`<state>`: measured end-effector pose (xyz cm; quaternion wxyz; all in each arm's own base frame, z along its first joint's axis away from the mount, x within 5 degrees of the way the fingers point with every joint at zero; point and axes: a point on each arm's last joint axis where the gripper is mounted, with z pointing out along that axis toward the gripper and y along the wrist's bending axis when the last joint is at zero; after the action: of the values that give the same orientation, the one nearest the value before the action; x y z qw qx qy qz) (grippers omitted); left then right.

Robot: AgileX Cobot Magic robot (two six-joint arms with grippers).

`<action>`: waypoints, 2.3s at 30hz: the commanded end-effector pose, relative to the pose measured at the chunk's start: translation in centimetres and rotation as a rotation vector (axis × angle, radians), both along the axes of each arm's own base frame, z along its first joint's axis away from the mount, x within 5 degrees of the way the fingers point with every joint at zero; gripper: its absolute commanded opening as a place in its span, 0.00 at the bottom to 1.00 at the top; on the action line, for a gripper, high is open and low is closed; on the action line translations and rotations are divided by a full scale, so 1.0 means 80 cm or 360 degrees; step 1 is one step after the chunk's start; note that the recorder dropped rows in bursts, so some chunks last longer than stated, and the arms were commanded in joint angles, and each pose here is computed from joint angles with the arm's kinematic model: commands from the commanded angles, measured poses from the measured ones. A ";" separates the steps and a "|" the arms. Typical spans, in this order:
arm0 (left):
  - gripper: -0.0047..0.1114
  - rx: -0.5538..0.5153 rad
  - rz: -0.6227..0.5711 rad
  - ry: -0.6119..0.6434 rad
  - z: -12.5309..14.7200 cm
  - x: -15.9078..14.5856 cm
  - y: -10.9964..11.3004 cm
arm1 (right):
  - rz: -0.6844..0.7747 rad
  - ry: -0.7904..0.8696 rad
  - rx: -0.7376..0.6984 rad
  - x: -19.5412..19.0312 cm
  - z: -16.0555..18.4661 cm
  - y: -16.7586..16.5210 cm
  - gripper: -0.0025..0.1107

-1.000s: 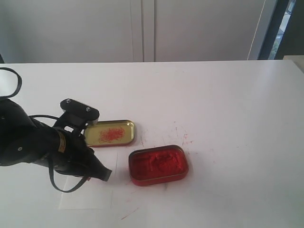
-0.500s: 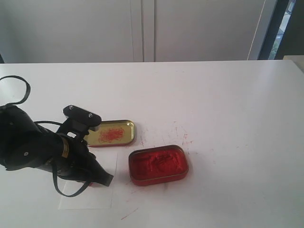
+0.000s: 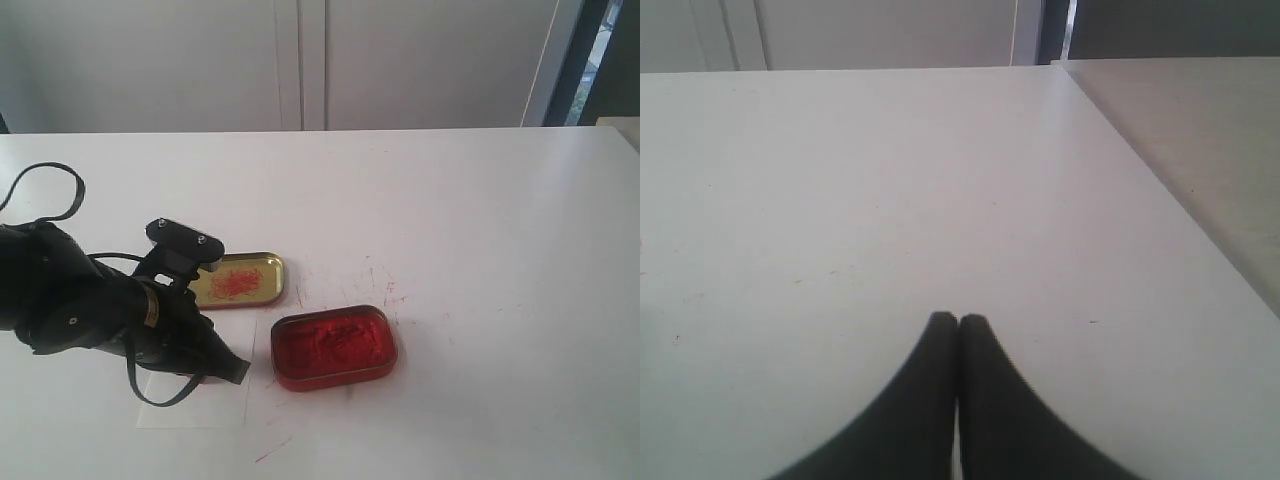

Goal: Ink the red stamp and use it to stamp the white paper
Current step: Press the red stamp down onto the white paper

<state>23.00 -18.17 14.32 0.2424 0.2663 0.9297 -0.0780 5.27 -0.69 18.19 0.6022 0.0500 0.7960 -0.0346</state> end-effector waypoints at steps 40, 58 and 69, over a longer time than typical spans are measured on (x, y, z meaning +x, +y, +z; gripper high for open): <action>0.04 0.0288 0.0027 0.0263 -0.032 -0.018 0.018 | 0.0002 -0.0023 0.0011 0.000 0.000 0.000 0.02; 0.04 0.0288 0.0026 0.0267 -0.032 -0.018 0.018 | 0.0002 -0.0023 0.0011 0.000 0.000 0.000 0.02; 0.04 0.0290 0.0027 0.0269 -0.032 -0.019 0.018 | 0.0002 -0.0023 0.0011 0.000 0.000 0.000 0.02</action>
<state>22.99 -18.15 14.33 0.2371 0.2733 0.9296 -0.0698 5.27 -0.69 18.19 0.6024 0.0538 0.7958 -0.0317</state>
